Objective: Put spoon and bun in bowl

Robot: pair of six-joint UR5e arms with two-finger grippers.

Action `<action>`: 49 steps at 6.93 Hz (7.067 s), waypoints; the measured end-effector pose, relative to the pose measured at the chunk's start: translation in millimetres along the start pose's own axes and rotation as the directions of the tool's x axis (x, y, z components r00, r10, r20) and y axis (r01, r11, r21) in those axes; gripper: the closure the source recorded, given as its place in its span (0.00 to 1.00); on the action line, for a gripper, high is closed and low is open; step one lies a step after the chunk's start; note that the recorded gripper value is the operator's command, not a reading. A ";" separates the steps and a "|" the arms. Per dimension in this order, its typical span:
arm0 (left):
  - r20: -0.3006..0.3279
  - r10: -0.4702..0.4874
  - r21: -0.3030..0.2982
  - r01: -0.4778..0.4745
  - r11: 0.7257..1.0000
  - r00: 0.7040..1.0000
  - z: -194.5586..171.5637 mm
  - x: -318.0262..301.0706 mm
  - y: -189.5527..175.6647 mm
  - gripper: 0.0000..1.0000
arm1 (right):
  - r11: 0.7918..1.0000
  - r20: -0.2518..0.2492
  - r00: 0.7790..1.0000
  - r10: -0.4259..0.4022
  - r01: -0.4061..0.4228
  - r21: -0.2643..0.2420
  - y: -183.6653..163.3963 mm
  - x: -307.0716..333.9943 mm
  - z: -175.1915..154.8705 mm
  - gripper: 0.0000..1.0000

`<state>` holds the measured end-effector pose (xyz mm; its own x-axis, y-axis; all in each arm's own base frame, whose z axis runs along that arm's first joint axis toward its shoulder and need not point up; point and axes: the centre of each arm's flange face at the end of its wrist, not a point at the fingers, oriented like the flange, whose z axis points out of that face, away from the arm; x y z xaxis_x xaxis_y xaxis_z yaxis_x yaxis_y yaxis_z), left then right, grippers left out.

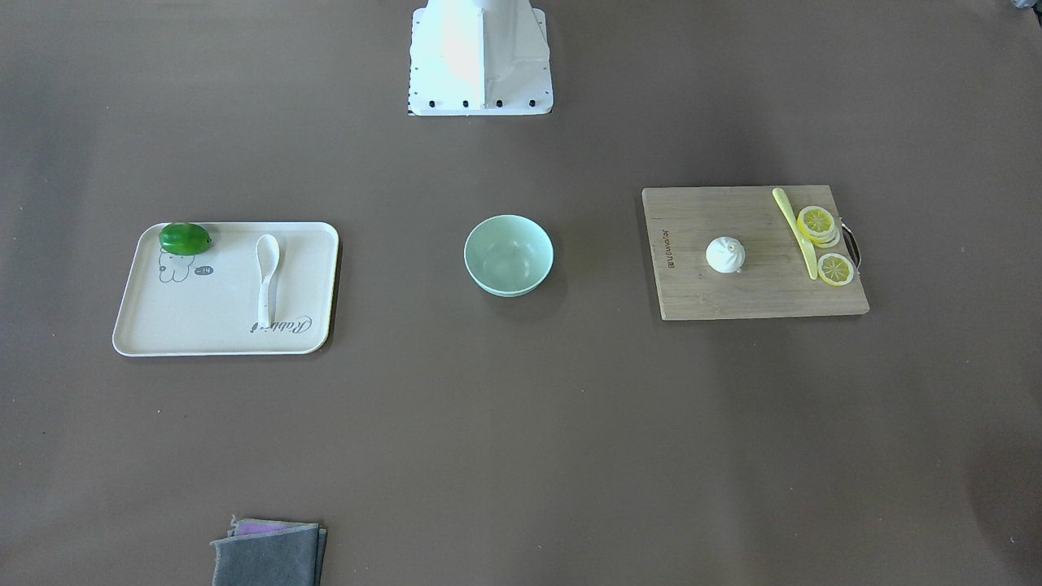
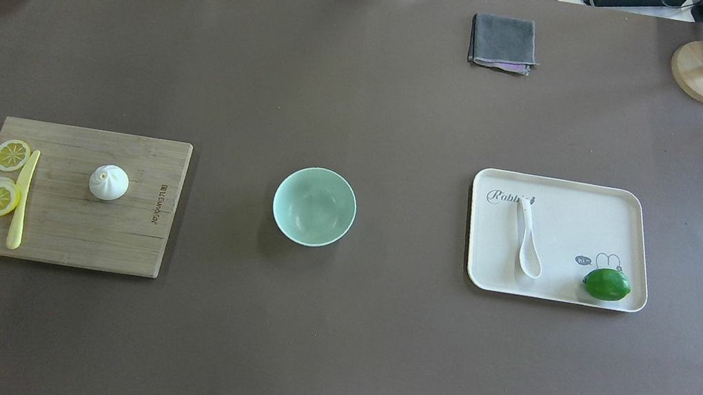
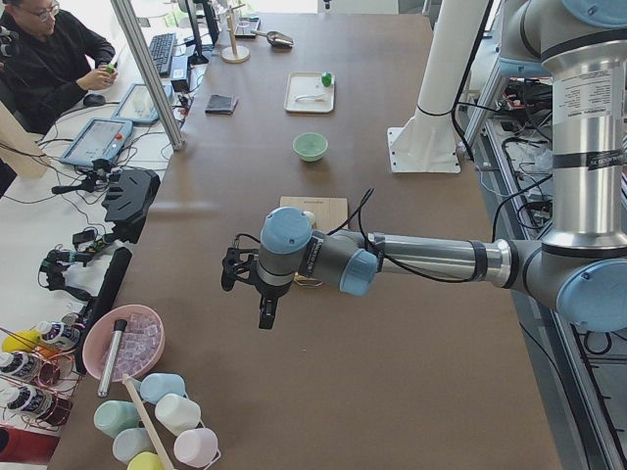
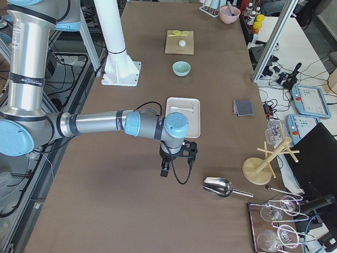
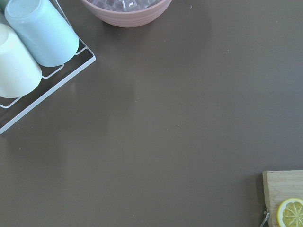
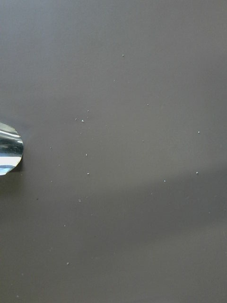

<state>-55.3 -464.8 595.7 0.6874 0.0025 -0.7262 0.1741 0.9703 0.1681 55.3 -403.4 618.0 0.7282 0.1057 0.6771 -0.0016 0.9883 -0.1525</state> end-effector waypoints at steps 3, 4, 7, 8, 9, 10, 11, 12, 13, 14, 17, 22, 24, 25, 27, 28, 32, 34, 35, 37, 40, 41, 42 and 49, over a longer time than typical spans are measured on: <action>0.003 -0.005 -0.005 0.005 1.000 1.000 2.9 -2.9 0.9 0.02 | 1.000 0.000 1.000 -0.001 0.001 0.001 -1.4 -0.7 -0.6 0.00; 0.004 -0.006 -0.008 0.006 1.000 1.000 4.0 -3.5 1.1 0.02 | 1.000 -0.001 1.000 0.000 0.000 0.000 -1.9 0.2 0.1 0.00; 0.006 -0.008 -0.012 0.008 1.000 1.000 6.6 -4.8 1.1 0.02 | 1.000 0.000 1.000 0.000 0.000 0.002 -3.0 -0.9 -1.0 0.00; 0.007 -0.009 -0.015 0.009 1.000 1.000 7.9 -6.0 1.5 0.02 | 1.000 0.001 1.000 -0.003 0.003 0.006 -3.7 -2.5 -2.4 0.00; 0.007 -0.010 -0.018 0.010 1.000 1.000 9.7 -8.3 2.1 0.02 | 1.000 0.004 1.000 -0.007 0.007 0.011 -4.3 -4.9 -4.7 0.00; 0.007 -0.009 -0.019 0.009 1.000 1.000 10.4 -9.4 2.5 0.02 | 1.000 0.005 1.000 -0.010 0.010 0.015 -4.5 -7.0 -6.8 0.00; 0.007 -0.008 -0.019 0.008 1.000 1.000 10.6 -9.6 2.1 0.02 | 1.000 0.005 1.000 -0.012 0.012 0.019 -5.0 -8.7 -8.5 0.00; 0.006 -0.008 -0.017 0.008 1.000 1.000 10.1 -7.9 0.2 0.02 | 1.000 0.005 1.000 -0.013 0.013 0.020 -5.9 -9.1 -9.0 0.00; 0.005 -0.006 -0.014 0.006 1.000 1.000 9.6 -5.4 -2.9 0.02 | 1.000 0.004 1.000 -0.015 0.015 0.019 -6.3 -8.8 -8.8 0.00; 0.005 0.002 -0.007 -0.002 1.000 1.000 7.2 -0.7 -7.3 0.02 | 0.999 0.005 1.000 -0.021 0.021 0.028 -5.9 -12.8 -12.7 0.00; -0.033 0.166 0.060 -0.164 0.985 0.986 -1.7 73.4 -46.8 0.02 | 0.983 0.012 0.990 -0.138 0.136 0.120 -23.9 -75.4 -57.9 0.00; -0.246 0.350 0.166 -0.317 0.934 0.904 25.2 206.4 -50.1 0.02 | 0.930 0.036 0.943 -0.331 0.319 0.183 -64.4 -179.1 -54.9 0.00; -0.260 0.248 0.108 -0.227 0.968 0.933 47.1 264.1 -57.0 0.02 | 0.925 0.059 0.932 -0.357 0.344 0.162 -71.1 -215.5 -36.7 0.00; -0.242 0.234 0.117 -0.211 0.970 0.942 57.1 294.0 -50.2 0.02 | 0.937 0.081 0.940 -0.332 0.318 0.148 -70.6 -243.5 -24.8 0.00; -0.214 0.259 0.126 -0.236 0.963 0.942 81.4 337.3 -31.0 0.02 | 0.972 0.091 0.973 -0.214 0.202 0.123 -69.8 -308.2 -5.7 0.00; -0.211 0.272 0.122 -0.250 0.960 0.939 91.0 352.7 -22.9 0.02 | 0.980 0.072 0.983 -0.171 0.162 0.120 -66.5 -338.7 7.5 0.00; -0.193 0.290 0.116 -0.272 0.955 0.937 116.9 387.0 6.3 0.02 | 0.987 0.062 0.991 -0.118 0.110 0.115 -55.9 -426.7 84.1 0.00; -0.190 0.292 0.116 -0.274 0.955 0.938 118.2 387.2 9.5 0.02 | 0.985 0.045 0.991 -0.125 0.119 0.123 -54.5 -452.4 121.7 0.01; -0.189 0.292 0.115 -0.274 0.955 0.938 118.5 387.0 9.7 0.02 | 0.984 0.036 0.990 -0.133 0.128 0.127 -54.8 -466.4 131.8 0.01; -0.189 0.293 0.115 -0.275 0.955 0.937 119.0 387.2 9.5 0.02 | 0.982 0.010 0.989 -0.146 0.143 0.126 -56.4 -478.7 149.3 0.02; -0.193 0.296 0.115 -0.278 0.954 0.936 118.5 389.0 9.0 0.02 | 0.978 0.027 0.986 -0.164 0.159 0.135 -61.9 -475.2 171.8 0.04; -0.195 0.297 0.114 -0.279 0.954 0.935 118.0 388.8 9.6 0.02 | 0.977 0.040 0.985 -0.170 0.163 0.139 -59.3 -475.9 168.4 0.06; -0.196 0.297 0.113 -0.280 0.953 0.934 118.0 388.1 10.4 0.02 | 0.976 0.042 0.984 -0.170 0.163 0.141 -56.9 -473.9 166.7 0.09; -0.196 0.301 0.113 -0.283 0.952 0.933 118.6 387.2 10.8 0.02 | 0.980 0.026 0.987 -0.158 0.153 0.127 -50.2 -468.2 179.3 1.00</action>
<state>296.4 -482.0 395.4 0.5557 0.3414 -0.7580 0.0506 0.8962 0.4407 -408.4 -482.8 437.6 0.7016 -0.0487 0.7109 0.0227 0.9987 0.0460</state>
